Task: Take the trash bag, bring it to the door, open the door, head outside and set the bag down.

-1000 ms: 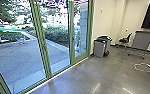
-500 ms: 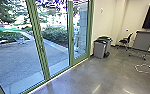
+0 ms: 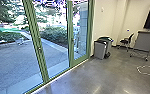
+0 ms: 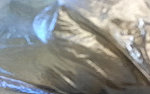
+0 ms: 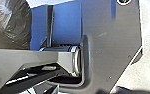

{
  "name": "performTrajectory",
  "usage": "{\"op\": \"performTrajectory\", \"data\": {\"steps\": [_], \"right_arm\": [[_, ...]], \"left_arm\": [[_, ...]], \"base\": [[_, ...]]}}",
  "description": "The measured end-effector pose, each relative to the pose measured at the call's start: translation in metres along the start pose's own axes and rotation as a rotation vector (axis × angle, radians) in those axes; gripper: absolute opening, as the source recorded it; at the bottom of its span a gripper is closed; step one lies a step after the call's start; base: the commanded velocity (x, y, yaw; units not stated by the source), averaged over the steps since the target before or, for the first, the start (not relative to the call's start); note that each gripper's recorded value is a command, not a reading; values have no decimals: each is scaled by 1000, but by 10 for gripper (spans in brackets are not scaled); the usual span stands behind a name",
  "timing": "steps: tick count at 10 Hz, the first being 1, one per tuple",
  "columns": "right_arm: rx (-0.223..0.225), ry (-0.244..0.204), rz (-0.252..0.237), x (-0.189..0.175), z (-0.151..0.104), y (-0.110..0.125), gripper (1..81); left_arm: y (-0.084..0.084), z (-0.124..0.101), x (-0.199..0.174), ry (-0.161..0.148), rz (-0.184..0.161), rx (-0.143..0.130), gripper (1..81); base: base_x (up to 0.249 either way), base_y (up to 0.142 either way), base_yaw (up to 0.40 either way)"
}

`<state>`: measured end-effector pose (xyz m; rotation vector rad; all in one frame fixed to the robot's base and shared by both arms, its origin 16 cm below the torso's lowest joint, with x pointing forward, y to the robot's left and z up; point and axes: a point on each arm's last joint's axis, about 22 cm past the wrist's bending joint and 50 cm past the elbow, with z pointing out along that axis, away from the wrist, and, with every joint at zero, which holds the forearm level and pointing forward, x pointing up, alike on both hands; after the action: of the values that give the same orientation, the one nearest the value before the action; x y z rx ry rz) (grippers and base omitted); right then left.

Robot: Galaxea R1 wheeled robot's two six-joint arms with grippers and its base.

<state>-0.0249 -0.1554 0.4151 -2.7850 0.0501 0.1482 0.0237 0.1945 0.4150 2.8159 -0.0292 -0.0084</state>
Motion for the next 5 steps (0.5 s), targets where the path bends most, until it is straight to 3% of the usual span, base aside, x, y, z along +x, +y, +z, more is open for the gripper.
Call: {"op": "performTrajectory", "data": {"steps": [5], "right_arm": [[0,6,1,0,0,0,811]], "left_arm": [[0,0,0,1,1,1,10]], "base": [[165,0,0]]}}
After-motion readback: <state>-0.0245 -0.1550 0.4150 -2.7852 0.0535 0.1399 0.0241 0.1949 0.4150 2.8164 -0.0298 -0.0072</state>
